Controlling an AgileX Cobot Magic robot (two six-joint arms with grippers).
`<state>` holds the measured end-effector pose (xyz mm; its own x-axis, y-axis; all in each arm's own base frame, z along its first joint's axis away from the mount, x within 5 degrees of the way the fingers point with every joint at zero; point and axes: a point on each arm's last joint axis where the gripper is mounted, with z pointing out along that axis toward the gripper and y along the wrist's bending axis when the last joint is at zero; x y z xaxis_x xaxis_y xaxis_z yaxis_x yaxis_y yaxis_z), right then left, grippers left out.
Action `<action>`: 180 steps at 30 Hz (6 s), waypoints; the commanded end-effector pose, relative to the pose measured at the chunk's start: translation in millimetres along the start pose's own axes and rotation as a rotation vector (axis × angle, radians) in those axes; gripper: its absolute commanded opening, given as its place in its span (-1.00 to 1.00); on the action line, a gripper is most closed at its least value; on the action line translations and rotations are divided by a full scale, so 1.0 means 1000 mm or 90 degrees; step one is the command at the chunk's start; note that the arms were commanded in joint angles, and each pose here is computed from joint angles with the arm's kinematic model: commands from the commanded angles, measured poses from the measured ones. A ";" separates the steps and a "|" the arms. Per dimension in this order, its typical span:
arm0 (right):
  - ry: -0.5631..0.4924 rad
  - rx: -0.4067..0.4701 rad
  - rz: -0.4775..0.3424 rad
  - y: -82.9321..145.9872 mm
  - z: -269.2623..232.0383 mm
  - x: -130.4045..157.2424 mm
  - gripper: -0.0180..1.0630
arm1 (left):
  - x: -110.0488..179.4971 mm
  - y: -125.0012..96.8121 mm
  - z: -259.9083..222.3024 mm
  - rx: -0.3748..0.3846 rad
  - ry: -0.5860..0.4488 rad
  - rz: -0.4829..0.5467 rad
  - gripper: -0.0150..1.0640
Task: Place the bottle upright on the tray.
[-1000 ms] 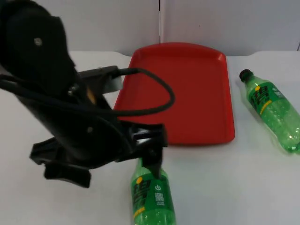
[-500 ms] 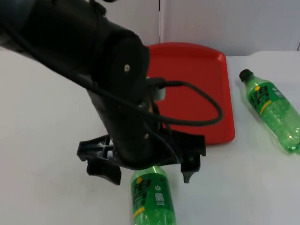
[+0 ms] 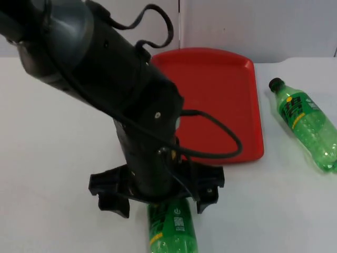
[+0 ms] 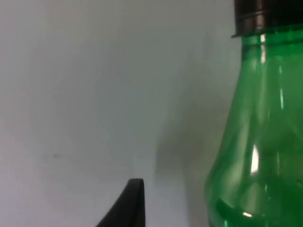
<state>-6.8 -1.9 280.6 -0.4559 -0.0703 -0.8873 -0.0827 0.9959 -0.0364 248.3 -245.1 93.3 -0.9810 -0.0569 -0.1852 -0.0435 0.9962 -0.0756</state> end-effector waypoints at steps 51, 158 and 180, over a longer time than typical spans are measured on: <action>-0.002 0.002 -0.004 0.000 0.000 0.000 0.98 | 0.003 -0.011 -0.002 0.029 -0.028 0.031 -0.97; -0.002 0.002 -0.004 0.000 0.000 0.000 0.98 | -0.223 0.009 -0.226 0.526 -0.828 0.445 -0.97; -0.002 0.002 -0.004 0.000 0.000 0.000 0.98 | -0.211 0.006 -0.103 0.435 -0.891 0.285 -0.97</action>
<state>-6.8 -1.9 280.6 -0.4559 -0.0703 -0.8873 -0.0827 0.9959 -0.0364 437.8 -216.8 234.9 0.0144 -0.1702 -0.9853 0.6167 0.7771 -0.1252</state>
